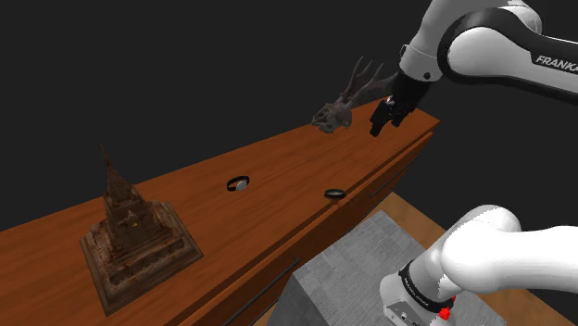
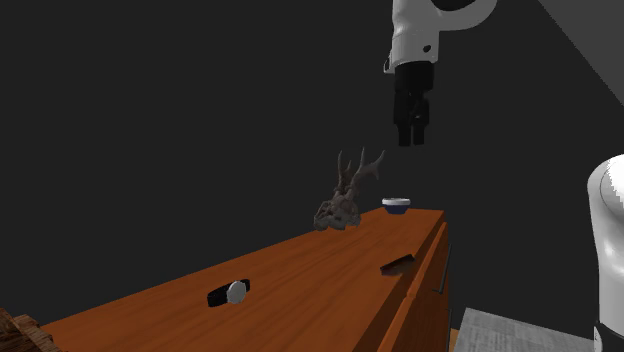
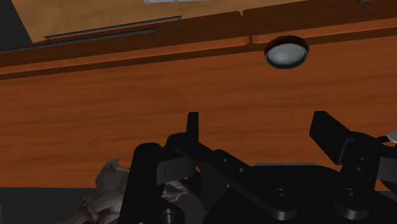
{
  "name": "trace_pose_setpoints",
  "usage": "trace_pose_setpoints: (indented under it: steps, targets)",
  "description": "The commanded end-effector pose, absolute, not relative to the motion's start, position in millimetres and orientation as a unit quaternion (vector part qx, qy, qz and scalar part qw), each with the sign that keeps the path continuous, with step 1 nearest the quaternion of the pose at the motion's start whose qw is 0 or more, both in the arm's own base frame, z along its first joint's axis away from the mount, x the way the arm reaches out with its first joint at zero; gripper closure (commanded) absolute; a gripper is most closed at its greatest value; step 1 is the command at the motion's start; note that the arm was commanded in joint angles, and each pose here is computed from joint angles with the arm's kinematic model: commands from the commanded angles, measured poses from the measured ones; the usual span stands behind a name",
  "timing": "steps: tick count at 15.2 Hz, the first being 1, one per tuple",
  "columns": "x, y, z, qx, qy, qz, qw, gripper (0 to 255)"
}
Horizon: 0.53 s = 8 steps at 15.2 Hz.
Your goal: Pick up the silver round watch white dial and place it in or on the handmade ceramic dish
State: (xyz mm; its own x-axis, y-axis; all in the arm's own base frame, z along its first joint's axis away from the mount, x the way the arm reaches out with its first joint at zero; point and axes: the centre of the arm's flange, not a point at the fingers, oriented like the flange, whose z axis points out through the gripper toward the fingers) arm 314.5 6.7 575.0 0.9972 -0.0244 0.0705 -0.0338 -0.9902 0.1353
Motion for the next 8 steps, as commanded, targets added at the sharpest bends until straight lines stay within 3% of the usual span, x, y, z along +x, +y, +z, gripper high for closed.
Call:
trace_pose_setpoints:
  steps: [1, 8]
  targets:
    - [314.5, 6.7, 575.0, 0.997, -0.015, 0.034, 0.068, 0]
    - [375.2, 49.0, 525.8, 1.000, -0.006, 0.012, 0.027, 0]
